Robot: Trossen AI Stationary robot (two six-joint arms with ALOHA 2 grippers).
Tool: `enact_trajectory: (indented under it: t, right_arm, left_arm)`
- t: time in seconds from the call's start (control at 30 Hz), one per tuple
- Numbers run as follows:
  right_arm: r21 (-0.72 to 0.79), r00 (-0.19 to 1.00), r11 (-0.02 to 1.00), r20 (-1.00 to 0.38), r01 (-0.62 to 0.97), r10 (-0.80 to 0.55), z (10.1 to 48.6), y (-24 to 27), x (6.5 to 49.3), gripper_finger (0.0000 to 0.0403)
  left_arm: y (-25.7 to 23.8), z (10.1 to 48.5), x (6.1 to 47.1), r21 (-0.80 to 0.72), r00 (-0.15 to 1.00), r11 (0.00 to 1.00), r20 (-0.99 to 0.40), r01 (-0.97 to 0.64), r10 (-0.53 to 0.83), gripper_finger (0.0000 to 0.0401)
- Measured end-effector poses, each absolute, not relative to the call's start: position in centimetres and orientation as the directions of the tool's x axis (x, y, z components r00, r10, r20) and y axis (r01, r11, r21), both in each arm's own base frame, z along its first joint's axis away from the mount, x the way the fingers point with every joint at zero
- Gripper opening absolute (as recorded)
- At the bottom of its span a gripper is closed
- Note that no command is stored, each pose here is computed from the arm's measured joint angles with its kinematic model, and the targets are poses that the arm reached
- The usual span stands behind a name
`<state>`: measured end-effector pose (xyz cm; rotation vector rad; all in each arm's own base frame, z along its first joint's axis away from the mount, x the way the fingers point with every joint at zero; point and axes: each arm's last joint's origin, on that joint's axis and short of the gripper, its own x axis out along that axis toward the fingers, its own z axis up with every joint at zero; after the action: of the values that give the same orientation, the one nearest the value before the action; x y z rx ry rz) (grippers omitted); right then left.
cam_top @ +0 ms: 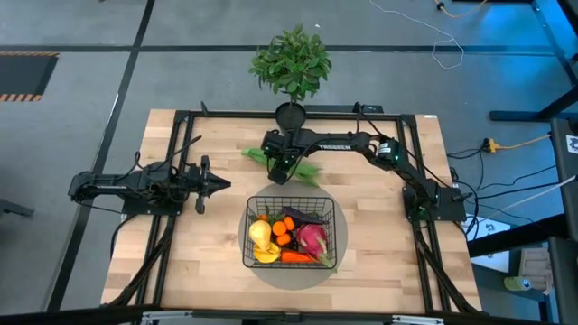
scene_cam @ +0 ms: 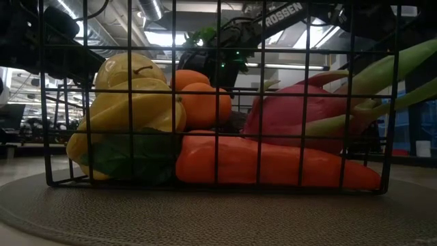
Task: Build produce basket
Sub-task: Put the lettuce into the black wire basket
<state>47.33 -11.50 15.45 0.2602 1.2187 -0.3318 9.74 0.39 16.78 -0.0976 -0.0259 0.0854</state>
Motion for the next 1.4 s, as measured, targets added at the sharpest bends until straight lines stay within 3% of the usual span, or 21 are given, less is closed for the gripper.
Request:
enact_trajectory:
  t: [0.07,0.13,0.33,0.73,0.93,1.17,1.4]
  right_arm:
    - [0.017,0.308,0.924,-0.945,0.381,-0.110,15.5,-11.5,47.3,0.0032]
    - [0.007,0.310,0.929,-0.943,0.371,-0.117,15.6,-11.5,47.3,0.0015]
    - [-0.079,0.322,0.927,-0.924,0.368,-0.206,17.6,-11.1,47.5,0.0007]
    - [-0.097,0.514,0.948,-0.821,0.303,-0.249,29.4,-9.7,48.1,0.0004]
    - [-0.142,0.497,0.921,-0.806,0.362,-0.320,33.2,-9.1,45.5,0.0003]
    - [-0.125,0.473,0.932,-0.834,0.339,-0.284,35.3,-6.0,43.5,0.0003]
    - [-0.125,0.489,0.969,-0.844,0.215,-0.218,36.3,-0.3,42.7,0.0004]
  left_arm:
    - [0.4,16.8,9.7,-0.099,0.996,0.992,0.022,-0.084,0.086,0.0027]
    - [0.4,16.8,9.7,-0.099,0.996,0.992,0.022,-0.084,0.086,0.0030]
    - [0.4,16.8,9.7,-0.099,0.996,0.992,0.022,-0.084,0.086,0.0030]
    - [0.4,16.8,9.7,-0.099,0.996,0.992,0.022,-0.084,0.086,0.0010]
    - [0.4,16.8,9.7,-0.099,0.996,0.992,0.022,-0.084,0.086,0.0002]
    - [0.4,16.8,9.7,-0.099,0.996,0.992,0.022,-0.084,0.086,0.0006]
    - [0.4,16.8,9.7,-0.099,0.996,0.992,0.022,-0.084,0.086,0.0020]
